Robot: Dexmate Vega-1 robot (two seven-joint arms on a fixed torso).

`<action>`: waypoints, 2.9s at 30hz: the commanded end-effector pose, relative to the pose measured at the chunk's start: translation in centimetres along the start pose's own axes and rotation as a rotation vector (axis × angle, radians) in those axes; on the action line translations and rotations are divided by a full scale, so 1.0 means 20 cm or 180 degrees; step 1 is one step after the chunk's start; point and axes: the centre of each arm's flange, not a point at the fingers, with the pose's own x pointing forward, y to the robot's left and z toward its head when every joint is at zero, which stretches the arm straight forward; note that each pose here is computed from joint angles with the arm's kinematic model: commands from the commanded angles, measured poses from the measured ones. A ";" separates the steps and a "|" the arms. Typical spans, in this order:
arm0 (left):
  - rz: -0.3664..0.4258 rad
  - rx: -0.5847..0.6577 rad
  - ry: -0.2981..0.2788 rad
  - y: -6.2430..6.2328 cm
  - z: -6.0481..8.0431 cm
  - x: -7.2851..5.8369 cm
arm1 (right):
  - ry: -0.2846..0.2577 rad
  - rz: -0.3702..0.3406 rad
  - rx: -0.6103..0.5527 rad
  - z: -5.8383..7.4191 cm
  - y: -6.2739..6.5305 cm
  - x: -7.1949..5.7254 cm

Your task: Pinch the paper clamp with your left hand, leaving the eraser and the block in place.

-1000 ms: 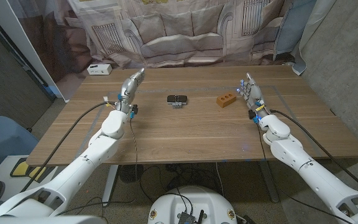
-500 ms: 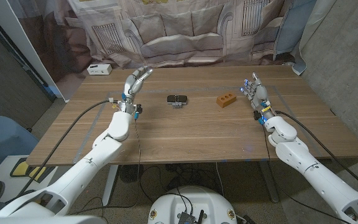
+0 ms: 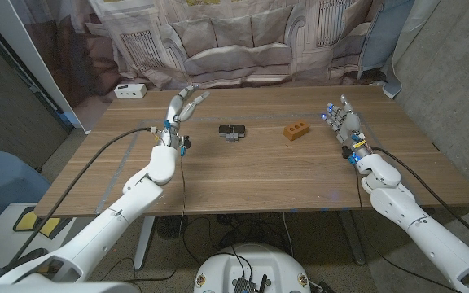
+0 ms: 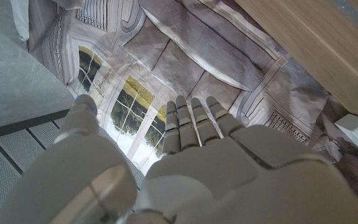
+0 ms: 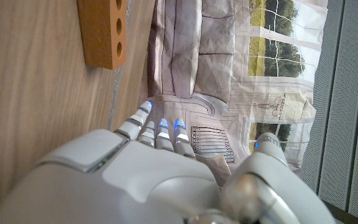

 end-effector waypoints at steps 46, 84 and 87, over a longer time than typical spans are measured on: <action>-0.1557 0.2667 0.0349 0.11 0.48 0.37 | -0.0364 -0.0330 0.0016 0.08 0.12 -0.12; -0.2712 0.3596 0.0371 -0.10 0.61 0.62 | -0.0392 -0.0429 -0.0011 0.14 0.16 -0.16; -0.2792 0.3661 0.0368 -0.12 0.61 0.63 | -0.0387 -0.0426 -0.0002 0.14 0.16 -0.16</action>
